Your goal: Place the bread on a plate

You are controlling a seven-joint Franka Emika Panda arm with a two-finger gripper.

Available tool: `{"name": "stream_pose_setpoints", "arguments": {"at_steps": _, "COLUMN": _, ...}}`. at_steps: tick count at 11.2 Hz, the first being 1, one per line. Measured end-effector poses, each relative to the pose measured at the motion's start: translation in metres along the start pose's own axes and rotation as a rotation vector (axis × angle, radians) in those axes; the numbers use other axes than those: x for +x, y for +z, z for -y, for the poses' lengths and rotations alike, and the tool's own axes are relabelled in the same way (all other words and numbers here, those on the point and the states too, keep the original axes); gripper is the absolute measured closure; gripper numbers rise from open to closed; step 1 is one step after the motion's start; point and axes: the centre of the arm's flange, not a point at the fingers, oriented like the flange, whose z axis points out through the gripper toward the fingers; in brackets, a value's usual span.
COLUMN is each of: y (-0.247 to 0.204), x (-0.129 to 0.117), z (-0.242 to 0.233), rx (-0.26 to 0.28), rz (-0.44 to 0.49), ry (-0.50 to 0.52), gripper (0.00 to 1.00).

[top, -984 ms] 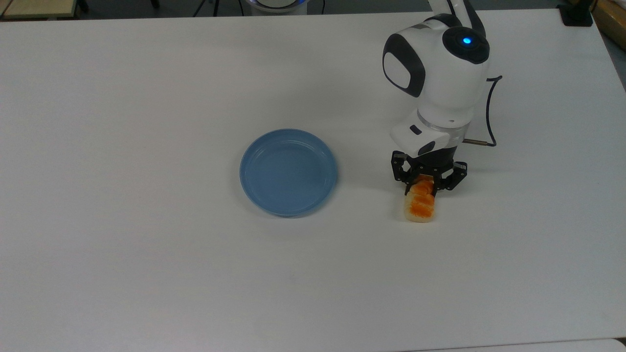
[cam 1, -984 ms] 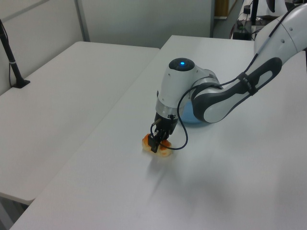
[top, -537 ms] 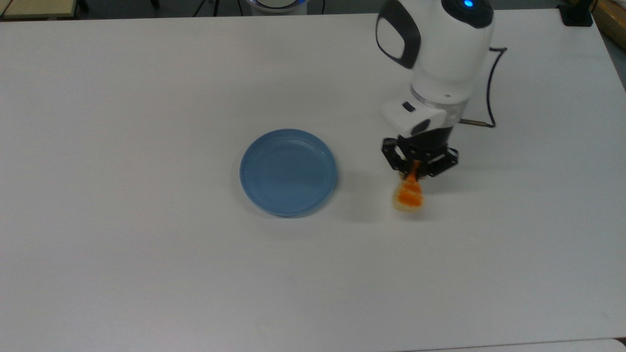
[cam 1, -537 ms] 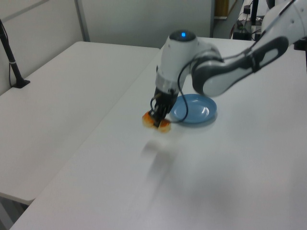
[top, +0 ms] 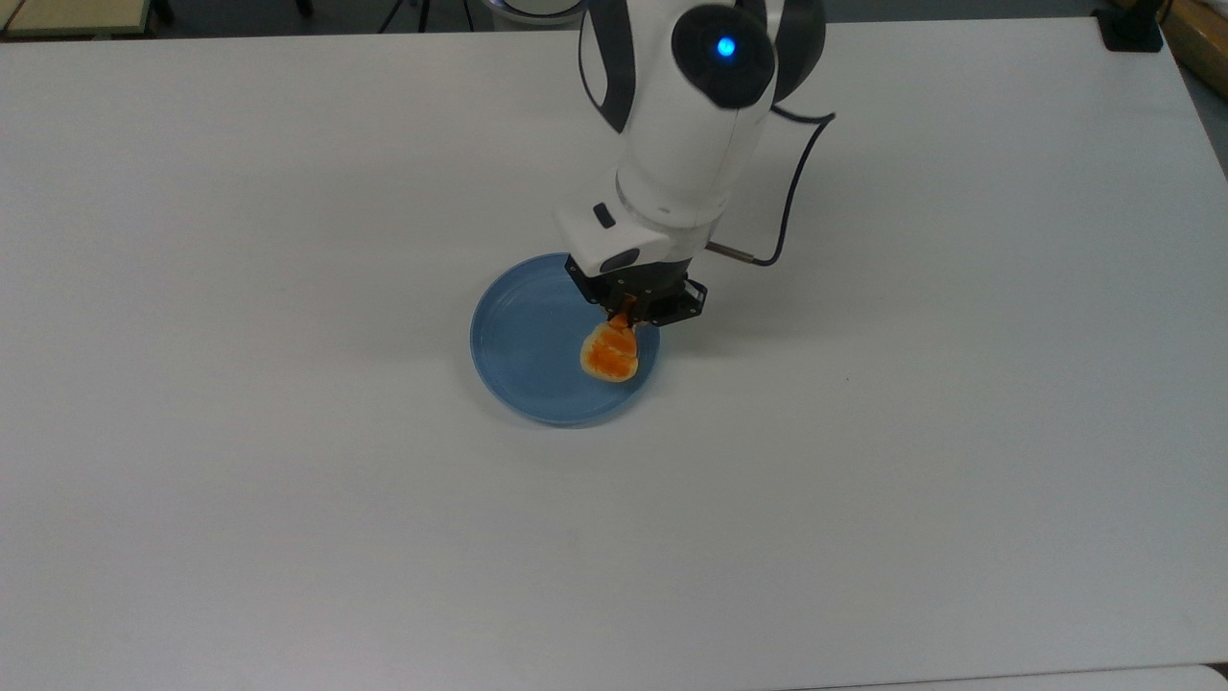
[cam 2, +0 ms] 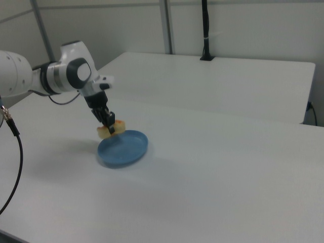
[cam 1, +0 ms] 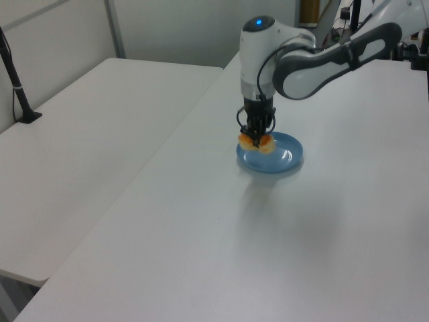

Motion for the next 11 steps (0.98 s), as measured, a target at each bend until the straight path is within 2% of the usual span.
{"name": "stream_pose_setpoints", "arguments": {"at_steps": 2, "y": 0.035, "x": -0.009, "z": -0.004, "rx": -0.026, "rz": 0.047, "ry": -0.003, "gripper": 0.86}}
{"name": "stream_pose_setpoints", "arguments": {"at_steps": 4, "y": 0.049, "x": -0.01, "z": -0.013, "rx": -0.037, "rz": 0.067, "ry": 0.007, "gripper": 0.81}}
{"name": "stream_pose_setpoints", "arguments": {"at_steps": 5, "y": 0.05, "x": -0.008, "z": -0.018, "rx": -0.039, "rz": 0.069, "ry": 0.014, "gripper": 0.74}}
{"name": "stream_pose_setpoints", "arguments": {"at_steps": 6, "y": 0.051, "x": -0.006, "z": -0.022, "rx": -0.042, "rz": 0.068, "ry": 0.022, "gripper": 0.62}}
{"name": "stream_pose_setpoints", "arguments": {"at_steps": 8, "y": 0.038, "x": 0.003, "z": -0.036, "rx": -0.04, "rz": 0.046, "ry": 0.046, "gripper": 0.3}}
{"name": "stream_pose_setpoints", "arguments": {"at_steps": 10, "y": -0.012, "x": 0.013, "z": -0.069, "rx": -0.012, "rz": 0.014, "ry": 0.024, "gripper": 0.02}}
{"name": "stream_pose_setpoints", "arguments": {"at_steps": 11, "y": -0.043, "x": 0.014, "z": -0.093, "rx": 0.008, "rz": 0.014, "ry": 0.013, "gripper": 0.0}}
